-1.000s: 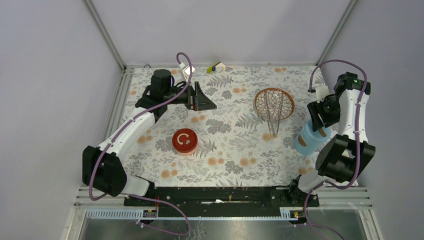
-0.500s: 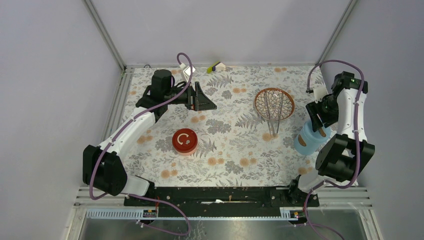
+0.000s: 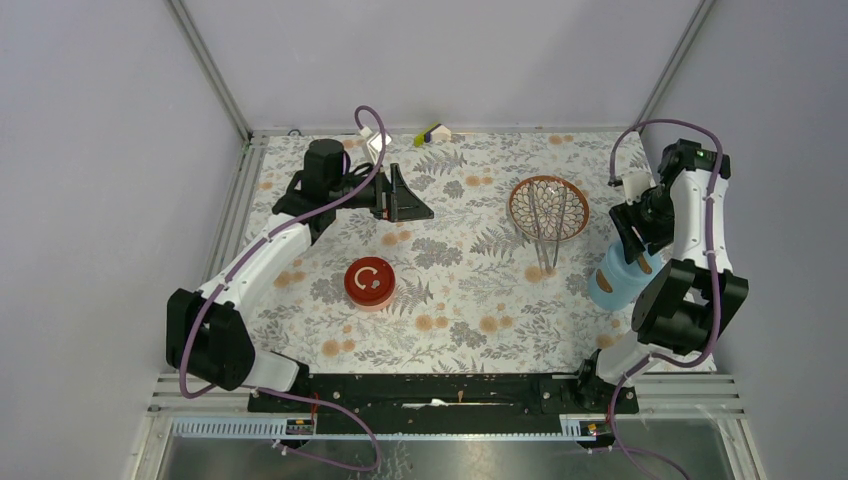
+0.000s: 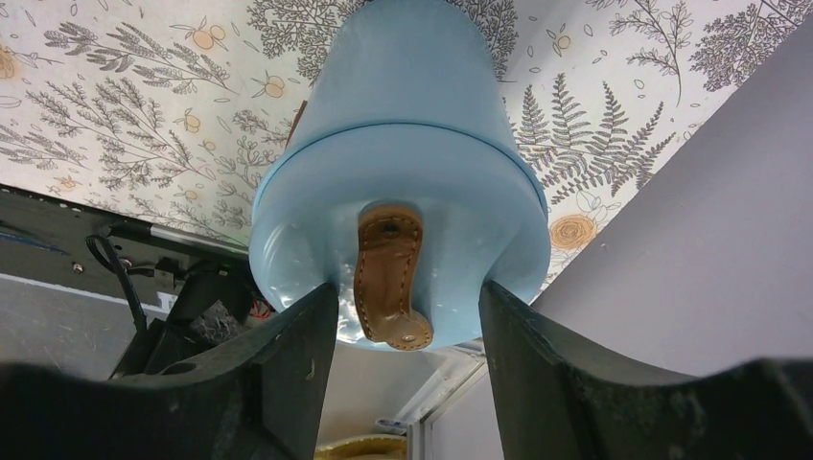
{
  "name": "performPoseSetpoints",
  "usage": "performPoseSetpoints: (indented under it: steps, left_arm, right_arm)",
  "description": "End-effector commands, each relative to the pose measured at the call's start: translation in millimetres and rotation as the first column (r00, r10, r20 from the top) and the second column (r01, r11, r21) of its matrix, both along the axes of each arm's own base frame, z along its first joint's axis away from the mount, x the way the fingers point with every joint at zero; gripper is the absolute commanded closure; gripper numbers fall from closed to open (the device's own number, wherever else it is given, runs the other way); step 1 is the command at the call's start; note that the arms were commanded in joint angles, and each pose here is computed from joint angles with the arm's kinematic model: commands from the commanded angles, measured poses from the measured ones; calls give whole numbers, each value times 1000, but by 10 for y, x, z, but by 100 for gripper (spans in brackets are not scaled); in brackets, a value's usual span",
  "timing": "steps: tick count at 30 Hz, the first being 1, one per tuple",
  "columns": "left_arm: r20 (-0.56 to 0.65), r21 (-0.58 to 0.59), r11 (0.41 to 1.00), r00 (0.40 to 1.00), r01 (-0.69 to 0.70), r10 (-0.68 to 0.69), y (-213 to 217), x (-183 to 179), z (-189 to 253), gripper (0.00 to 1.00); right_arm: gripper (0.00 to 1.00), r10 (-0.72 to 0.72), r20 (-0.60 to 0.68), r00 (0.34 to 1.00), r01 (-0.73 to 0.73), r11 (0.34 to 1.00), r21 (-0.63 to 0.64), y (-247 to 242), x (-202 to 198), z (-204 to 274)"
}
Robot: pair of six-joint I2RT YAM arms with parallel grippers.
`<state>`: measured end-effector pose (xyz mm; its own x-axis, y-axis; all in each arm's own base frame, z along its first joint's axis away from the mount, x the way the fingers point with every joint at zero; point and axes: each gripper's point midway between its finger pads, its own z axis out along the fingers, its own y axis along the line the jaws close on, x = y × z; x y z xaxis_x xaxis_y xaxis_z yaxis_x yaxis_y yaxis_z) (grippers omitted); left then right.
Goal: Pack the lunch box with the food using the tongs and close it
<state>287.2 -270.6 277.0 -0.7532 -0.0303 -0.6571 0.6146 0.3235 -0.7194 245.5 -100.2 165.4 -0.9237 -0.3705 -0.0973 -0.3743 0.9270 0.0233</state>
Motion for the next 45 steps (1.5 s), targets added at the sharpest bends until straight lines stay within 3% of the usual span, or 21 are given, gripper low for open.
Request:
performPoseSetpoints:
  steps: [1,7,13,21,45]
  left_arm:
    - [39,-10,1000,999,14,-13,-30,28,62,1]
    - [38,-9,1000,999,13,-13,-28,32,52,1]
    - [39,-9,1000,999,17,-16,-34,21,55,1]
    - [43,-11,1000,999,18,-17,-29,4,72,1]
    - [41,-9,1000,999,14,-14,-35,31,58,1]
  right_arm:
    - [37,19,-154,988,-10,998,62,66,-77,-396]
    - [37,18,-150,989,-5,996,87,108,-59,-351]
    - [37,15,-5,1000,-14,991,134,234,87,29]
    - [37,-2,137,991,-11,996,94,209,221,404]
    - [42,5,-72,997,-1,998,63,113,-42,-454]
